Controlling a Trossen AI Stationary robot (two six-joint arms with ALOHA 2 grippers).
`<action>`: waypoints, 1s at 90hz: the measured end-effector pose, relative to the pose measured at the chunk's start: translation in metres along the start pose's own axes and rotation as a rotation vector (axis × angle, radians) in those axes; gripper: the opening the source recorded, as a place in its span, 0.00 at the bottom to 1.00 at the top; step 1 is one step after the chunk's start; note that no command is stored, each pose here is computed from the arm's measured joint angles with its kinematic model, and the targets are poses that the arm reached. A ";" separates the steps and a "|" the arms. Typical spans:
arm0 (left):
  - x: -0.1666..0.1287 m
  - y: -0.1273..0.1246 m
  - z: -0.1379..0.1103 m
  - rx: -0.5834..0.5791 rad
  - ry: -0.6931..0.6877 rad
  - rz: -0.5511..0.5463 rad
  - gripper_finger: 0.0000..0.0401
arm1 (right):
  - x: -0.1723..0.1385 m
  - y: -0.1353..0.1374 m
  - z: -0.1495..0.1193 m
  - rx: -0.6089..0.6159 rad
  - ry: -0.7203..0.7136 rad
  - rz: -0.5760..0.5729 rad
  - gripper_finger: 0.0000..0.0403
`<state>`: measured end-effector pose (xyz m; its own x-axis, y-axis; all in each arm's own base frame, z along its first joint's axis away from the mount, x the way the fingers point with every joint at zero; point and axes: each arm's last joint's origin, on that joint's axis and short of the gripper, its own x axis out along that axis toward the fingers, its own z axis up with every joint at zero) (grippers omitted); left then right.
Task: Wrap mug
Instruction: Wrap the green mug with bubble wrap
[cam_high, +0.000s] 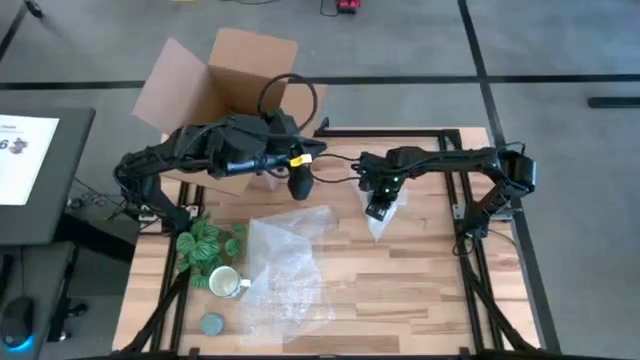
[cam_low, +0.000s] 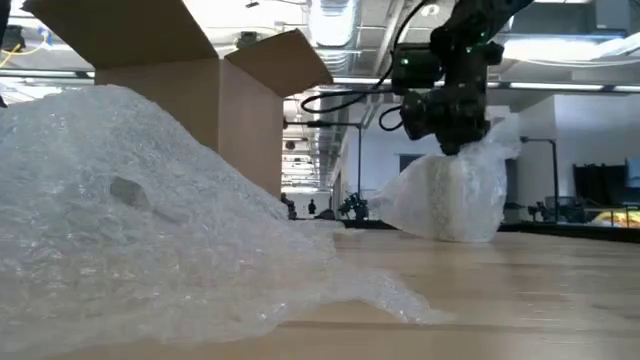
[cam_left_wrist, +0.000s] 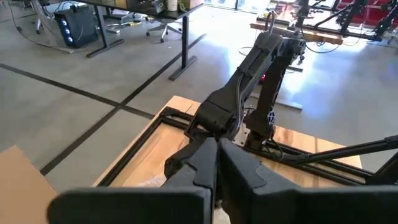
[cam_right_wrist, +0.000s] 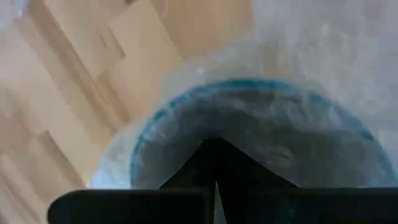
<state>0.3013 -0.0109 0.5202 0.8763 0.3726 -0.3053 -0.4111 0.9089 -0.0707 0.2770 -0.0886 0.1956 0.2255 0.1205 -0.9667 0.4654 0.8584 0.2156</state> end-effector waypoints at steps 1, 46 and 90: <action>0.000 0.000 0.000 0.000 0.000 0.000 0.00 | 0.000 0.000 0.000 -0.001 -0.004 0.000 0.00; 0.000 0.000 0.000 0.000 0.000 0.000 0.00 | -0.056 0.014 0.017 0.012 0.028 -0.043 0.00; 0.000 0.000 0.000 0.002 0.004 -0.001 0.00 | -0.048 0.025 0.005 0.021 0.118 -0.024 0.00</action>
<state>0.3012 -0.0112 0.5198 0.8757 0.3713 -0.3086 -0.4100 0.9095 -0.0690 0.2820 -0.0752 0.2486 0.1123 0.1590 -0.9809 0.4878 0.8512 0.1938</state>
